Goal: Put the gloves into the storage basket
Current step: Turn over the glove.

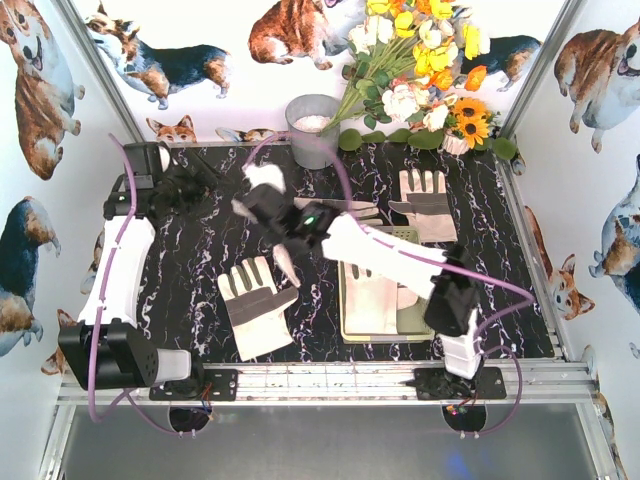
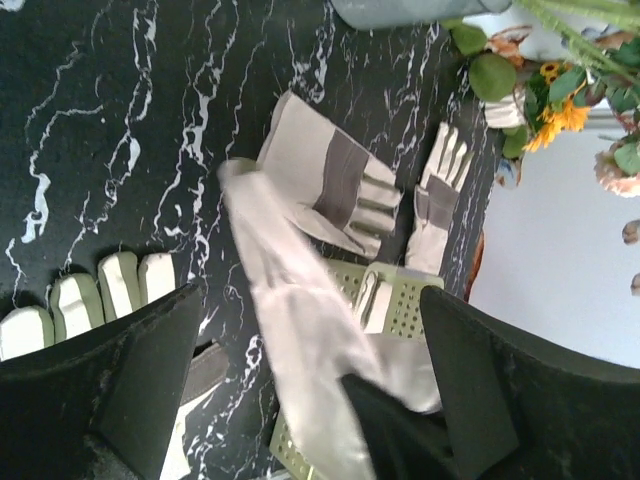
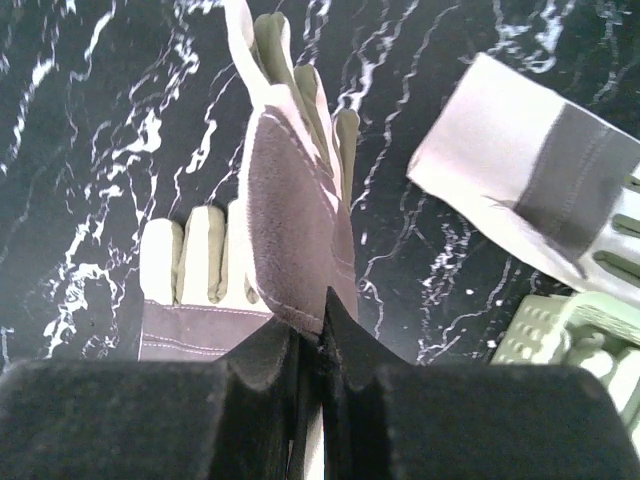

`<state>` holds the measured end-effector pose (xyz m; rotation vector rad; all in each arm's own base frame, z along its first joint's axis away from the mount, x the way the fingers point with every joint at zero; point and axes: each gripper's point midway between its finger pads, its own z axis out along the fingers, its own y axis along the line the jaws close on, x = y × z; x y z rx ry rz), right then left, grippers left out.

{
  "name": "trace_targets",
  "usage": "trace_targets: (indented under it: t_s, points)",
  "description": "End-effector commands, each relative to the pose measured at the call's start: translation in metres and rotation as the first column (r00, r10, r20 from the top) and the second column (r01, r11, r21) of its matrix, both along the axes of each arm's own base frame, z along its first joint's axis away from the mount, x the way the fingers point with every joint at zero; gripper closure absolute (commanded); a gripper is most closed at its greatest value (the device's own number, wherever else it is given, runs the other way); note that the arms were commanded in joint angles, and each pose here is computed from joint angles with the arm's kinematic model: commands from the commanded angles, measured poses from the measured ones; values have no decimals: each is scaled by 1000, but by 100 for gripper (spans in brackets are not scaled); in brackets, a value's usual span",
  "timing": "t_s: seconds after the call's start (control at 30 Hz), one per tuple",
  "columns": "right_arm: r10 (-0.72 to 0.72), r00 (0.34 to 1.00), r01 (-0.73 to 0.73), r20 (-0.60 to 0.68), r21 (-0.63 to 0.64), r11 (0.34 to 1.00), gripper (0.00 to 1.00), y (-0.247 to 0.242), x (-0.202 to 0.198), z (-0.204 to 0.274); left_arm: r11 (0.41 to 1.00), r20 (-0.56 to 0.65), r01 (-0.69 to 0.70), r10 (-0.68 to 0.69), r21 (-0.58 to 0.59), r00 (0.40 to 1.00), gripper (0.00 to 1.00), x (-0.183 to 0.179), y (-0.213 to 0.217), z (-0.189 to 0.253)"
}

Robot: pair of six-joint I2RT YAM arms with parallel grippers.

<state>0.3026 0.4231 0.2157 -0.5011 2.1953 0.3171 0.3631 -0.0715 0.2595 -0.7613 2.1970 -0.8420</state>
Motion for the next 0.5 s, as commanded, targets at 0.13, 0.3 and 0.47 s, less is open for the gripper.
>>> trace_targets:
  t_s: [0.13, 0.3, 0.47]
  points:
    - [-98, 995, 102, -28, 325, 940, 100, -65, 26, 95, 999, 117, 26, -21, -42, 993, 8, 17, -4, 17]
    - [-132, 988, 152, -76, 489, 859, 100, -107, 36, 136, 982, 263, 90, -44, -165, 964, 8, 12, -31, 43]
    - [-106, 991, 137, -87, 633, 762, 100, -128, 34, 175, 946, 385, 212, -106, -244, 917, 7, 5, -69, 65]
